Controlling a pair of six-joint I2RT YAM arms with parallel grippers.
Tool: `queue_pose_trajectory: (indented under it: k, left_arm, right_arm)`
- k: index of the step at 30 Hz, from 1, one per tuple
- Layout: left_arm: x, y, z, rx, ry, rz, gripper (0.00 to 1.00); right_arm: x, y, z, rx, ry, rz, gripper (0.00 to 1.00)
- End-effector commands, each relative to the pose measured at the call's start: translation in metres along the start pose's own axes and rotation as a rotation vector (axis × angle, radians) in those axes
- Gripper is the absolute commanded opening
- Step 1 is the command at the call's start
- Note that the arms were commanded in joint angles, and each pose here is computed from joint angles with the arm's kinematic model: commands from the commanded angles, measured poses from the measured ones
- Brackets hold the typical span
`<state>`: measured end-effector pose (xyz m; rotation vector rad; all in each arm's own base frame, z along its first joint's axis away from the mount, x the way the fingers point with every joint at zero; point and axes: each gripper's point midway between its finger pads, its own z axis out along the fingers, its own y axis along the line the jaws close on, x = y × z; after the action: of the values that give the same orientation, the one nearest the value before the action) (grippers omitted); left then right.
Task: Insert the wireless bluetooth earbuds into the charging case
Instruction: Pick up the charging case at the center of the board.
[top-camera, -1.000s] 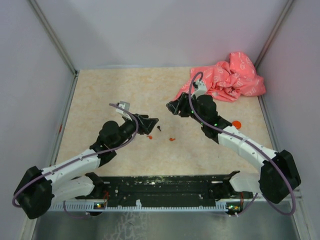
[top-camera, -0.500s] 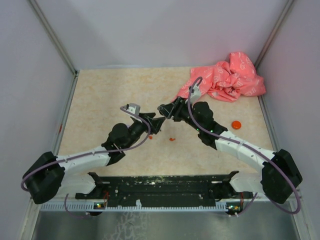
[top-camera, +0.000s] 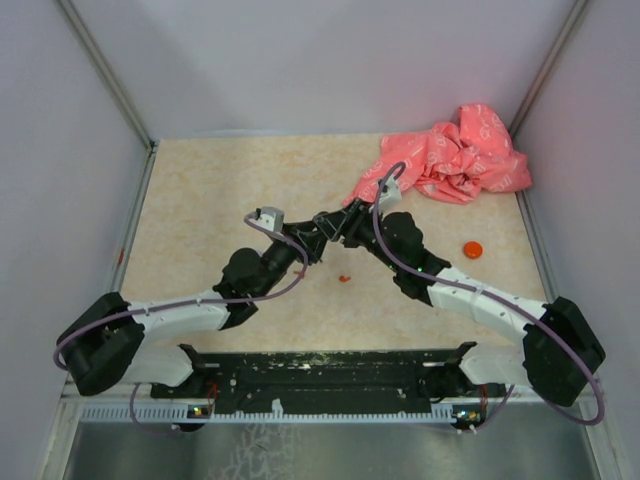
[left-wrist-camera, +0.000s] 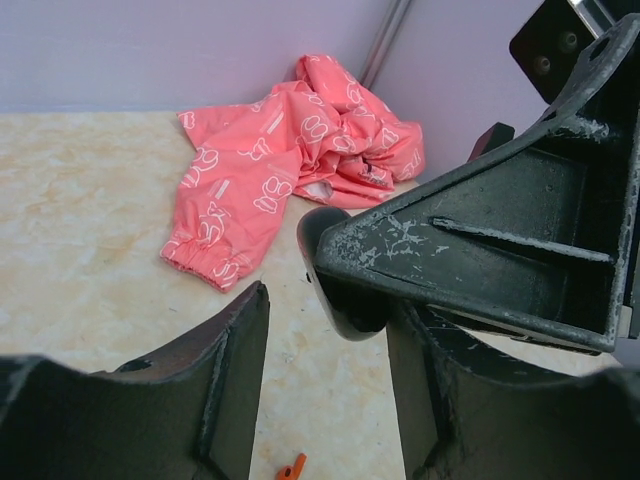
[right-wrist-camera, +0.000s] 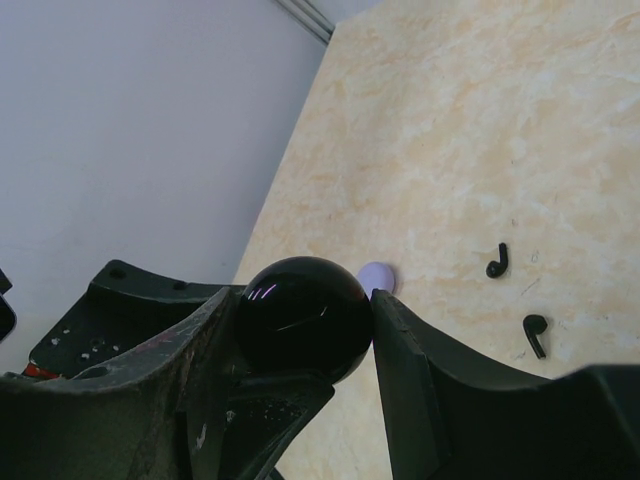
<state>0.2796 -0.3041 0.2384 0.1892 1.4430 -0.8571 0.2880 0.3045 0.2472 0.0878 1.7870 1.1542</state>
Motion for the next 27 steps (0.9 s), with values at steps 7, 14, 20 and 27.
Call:
queue_pose_trajectory:
  k: [7,14,20,27]
  left_arm:
    - [-0.023,-0.005,0.007,0.002,-0.120,-0.015,0.32]
    - [-0.013,0.001,-0.001,-0.007,-0.103,-0.021,0.06]
    - [-0.006,0.009,-0.015,-0.007,-0.088,-0.006,0.00]
    - [-0.001,0.010,-0.036,0.107,-0.044,0.021,0.00]
  right_arm:
    - [-0.009,0.024,-0.006,-0.071,-0.056,0.021,0.42]
    - [-0.010,0.022,-0.008,-0.063,-0.065,0.012,0.52]
    - [-0.021,0.022,-0.011,-0.058,-0.086,-0.047,0.63]
    - [-0.044,0.030,-0.025,-0.221,-0.073,-0.164,0.66]
